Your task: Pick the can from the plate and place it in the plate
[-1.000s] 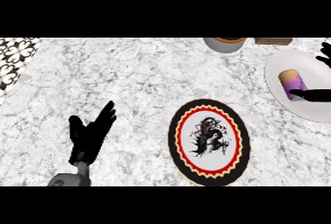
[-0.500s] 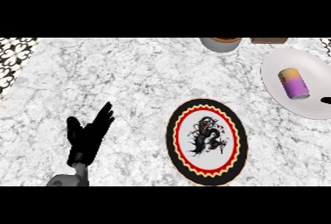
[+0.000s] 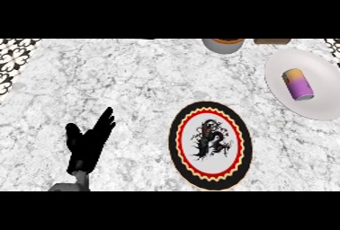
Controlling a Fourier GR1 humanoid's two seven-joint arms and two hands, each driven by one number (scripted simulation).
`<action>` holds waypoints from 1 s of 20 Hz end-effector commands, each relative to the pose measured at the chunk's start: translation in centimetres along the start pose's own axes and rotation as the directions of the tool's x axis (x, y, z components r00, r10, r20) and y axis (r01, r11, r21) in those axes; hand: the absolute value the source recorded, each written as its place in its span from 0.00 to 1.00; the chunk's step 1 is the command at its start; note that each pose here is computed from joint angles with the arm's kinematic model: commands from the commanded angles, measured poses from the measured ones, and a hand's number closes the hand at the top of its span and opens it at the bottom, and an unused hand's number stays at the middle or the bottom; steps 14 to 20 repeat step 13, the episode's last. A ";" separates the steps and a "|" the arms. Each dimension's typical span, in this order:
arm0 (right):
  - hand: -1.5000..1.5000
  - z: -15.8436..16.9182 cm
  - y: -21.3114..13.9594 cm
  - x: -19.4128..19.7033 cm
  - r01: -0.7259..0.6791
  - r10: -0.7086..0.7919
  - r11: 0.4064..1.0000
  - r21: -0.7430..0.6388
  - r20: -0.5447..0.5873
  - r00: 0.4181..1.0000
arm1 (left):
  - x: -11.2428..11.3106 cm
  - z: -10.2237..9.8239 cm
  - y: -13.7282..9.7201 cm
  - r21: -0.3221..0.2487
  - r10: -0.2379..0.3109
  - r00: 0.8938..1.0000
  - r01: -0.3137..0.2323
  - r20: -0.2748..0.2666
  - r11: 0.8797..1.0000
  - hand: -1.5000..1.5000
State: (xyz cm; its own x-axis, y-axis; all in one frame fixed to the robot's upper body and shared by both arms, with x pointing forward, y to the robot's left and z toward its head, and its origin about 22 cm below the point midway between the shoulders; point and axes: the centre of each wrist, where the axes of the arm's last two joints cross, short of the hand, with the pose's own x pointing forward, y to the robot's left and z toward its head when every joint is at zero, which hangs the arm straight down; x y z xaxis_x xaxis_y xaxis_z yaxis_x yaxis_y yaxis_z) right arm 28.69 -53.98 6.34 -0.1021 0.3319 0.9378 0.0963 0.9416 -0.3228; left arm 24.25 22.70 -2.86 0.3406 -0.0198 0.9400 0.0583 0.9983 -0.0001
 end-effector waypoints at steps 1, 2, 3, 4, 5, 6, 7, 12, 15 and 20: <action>0.00 2.4 -1.0 -1.2 0.038 -0.047 0.993 0.114 0.081 0.996 | -0.6 0.0 0.5 0.012 0.007 1.000 -0.007 -0.002 1.000 0.50; 0.00 3.1 -0.8 -1.9 0.024 -0.031 0.993 0.112 0.061 0.998 | -0.9 0.7 0.6 0.000 0.024 1.000 -0.024 -0.008 1.000 0.50; 0.00 2.3 -1.2 -0.9 0.015 -0.024 0.991 0.135 0.064 0.998 | -0.2 -0.2 -0.5 0.007 0.010 1.000 -0.010 0.003 1.000 0.50; 0.00 3.0 -2.1 -0.7 -0.011 0.002 0.993 0.116 0.078 0.997 | -1.1 0.3 -0.1 -0.010 0.007 1.000 -0.007 -0.013 1.000 0.50; 0.00 3.2 -2.0 -0.9 0.002 -0.009 0.989 0.147 0.047 0.999 | -0.1 0.0 -0.8 0.007 0.011 1.000 -0.011 0.000 1.000 0.50; 0.00 4.1 -2.2 -1.4 -0.017 0.006 0.991 0.135 0.077 0.997 | -0.3 0.2 0.3 0.023 0.005 1.000 -0.005 0.001 1.000 0.50; 0.00 4.1 -2.5 -1.2 -0.027 0.019 0.986 0.162 0.051 0.999 | 0.2 -0.3 0.9 0.020 0.001 1.000 -0.001 0.002 1.000 0.50; 0.00 5.1 -2.7 -1.7 -0.049 0.040 0.988 0.143 0.064 0.997 | -0.8 0.2 -0.4 0.008 0.008 1.000 -0.008 -0.018 1.000 0.50; 0.00 4.9 -2.7 -1.6 -0.042 0.035 0.990 0.138 0.054 0.998 | -0.5 0.2 -0.6 0.007 0.006 1.000 -0.006 -0.012 1.000 0.50; 0.00 4.9 -2.7 -1.6 -0.042 0.035 0.990 0.138 0.054 0.998 | -0.5 0.2 -0.6 0.007 0.006 1.000 -0.006 -0.012 1.000 0.50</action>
